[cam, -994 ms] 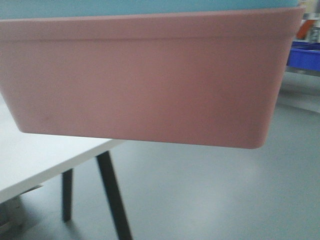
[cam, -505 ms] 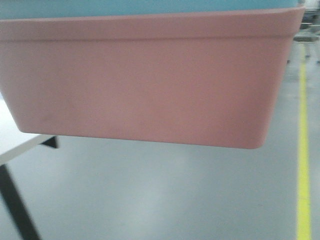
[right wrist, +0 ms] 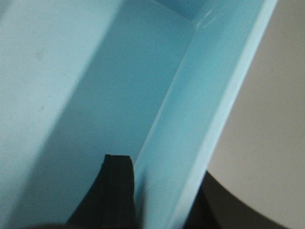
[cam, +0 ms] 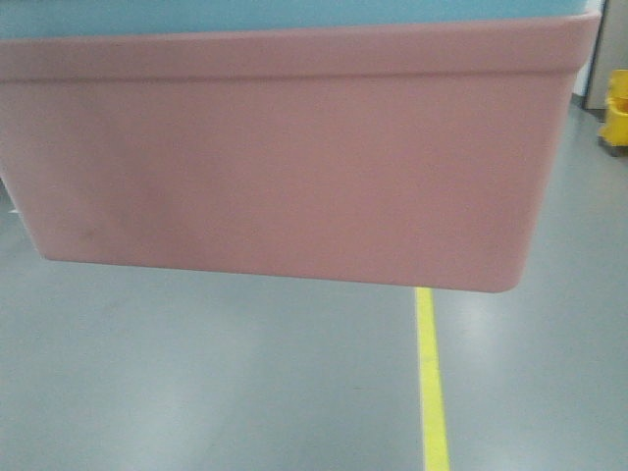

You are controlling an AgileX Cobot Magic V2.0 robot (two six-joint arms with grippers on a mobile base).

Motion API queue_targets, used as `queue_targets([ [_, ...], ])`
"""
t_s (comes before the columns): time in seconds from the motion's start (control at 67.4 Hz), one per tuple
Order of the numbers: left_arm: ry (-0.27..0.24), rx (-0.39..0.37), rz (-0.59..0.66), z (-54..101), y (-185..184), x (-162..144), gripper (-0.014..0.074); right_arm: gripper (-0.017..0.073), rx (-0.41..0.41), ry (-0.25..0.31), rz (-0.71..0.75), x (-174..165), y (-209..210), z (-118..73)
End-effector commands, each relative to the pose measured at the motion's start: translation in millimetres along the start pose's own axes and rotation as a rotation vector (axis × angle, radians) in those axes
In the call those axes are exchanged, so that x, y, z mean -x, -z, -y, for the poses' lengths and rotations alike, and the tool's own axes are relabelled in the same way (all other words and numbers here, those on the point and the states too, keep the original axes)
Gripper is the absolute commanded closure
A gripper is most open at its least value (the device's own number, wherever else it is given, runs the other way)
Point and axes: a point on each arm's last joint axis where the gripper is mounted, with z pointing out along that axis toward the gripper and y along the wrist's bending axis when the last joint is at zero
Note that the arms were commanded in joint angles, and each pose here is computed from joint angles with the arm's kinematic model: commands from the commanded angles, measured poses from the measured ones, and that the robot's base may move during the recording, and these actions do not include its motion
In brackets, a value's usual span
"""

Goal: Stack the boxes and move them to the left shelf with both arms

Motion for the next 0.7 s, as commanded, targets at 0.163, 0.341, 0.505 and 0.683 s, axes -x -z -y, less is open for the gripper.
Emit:
queue_targets([
  [0.163,0.03,-0.258,0.205,22.5,37.4,17.6,0.0596,0.0503,0.219,-0.031,0.243,22.9,31.0,-17.5],
  [0.341,0.03,-0.258,0.205,22.5,37.4,17.6,0.0596,0.0503,0.219,-0.031,0.243,22.9,31.0,-17.5],
  [0.505,0.03,-0.258,0.205,22.5,37.4,17.6,0.0596,0.0503,0.219,-0.031,0.243,22.9,31.0,-17.5],
  [0.683,0.03,-0.258,0.205,22.5,37.4,17.6,0.0596,0.0503,0.219,-0.031,0.243,22.9,31.0,-17.5],
])
